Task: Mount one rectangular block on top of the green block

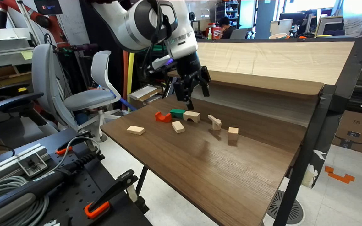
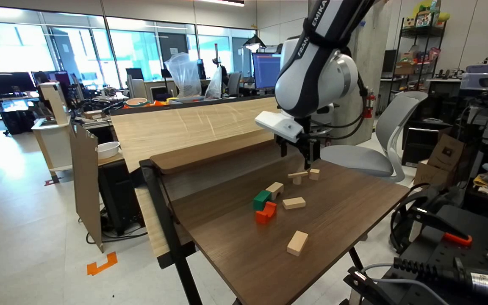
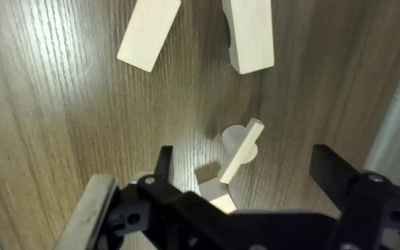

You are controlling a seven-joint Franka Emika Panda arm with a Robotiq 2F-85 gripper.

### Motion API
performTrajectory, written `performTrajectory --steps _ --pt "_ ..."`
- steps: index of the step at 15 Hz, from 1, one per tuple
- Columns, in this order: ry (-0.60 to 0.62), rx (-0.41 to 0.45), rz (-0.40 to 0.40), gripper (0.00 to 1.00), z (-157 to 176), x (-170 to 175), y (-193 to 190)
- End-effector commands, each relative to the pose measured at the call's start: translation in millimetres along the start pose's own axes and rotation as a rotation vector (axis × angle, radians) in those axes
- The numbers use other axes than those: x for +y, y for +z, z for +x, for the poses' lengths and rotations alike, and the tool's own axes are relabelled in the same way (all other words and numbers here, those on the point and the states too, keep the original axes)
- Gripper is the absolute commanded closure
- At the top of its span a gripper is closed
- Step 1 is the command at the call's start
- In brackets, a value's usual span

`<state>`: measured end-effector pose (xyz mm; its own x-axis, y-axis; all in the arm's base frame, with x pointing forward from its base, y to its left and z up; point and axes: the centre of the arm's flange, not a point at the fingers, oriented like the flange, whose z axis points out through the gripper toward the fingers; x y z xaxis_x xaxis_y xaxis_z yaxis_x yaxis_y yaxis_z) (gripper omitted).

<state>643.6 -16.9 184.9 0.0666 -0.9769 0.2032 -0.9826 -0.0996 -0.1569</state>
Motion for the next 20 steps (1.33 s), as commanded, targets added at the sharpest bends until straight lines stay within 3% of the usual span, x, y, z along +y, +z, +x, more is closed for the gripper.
performTrajectory --steps 1,6,14,20 --pt "0.04 -0.03 -0.097 0.0 -15 -20 19" --pt "0.037 -0.108 -0.156 0.0 -30 -37 33" --pt "-0.021 -0.177 -0.115 0.0 -31 -51 60" --pt "-0.092 -0.203 -0.139 0.0 -36 -49 78"
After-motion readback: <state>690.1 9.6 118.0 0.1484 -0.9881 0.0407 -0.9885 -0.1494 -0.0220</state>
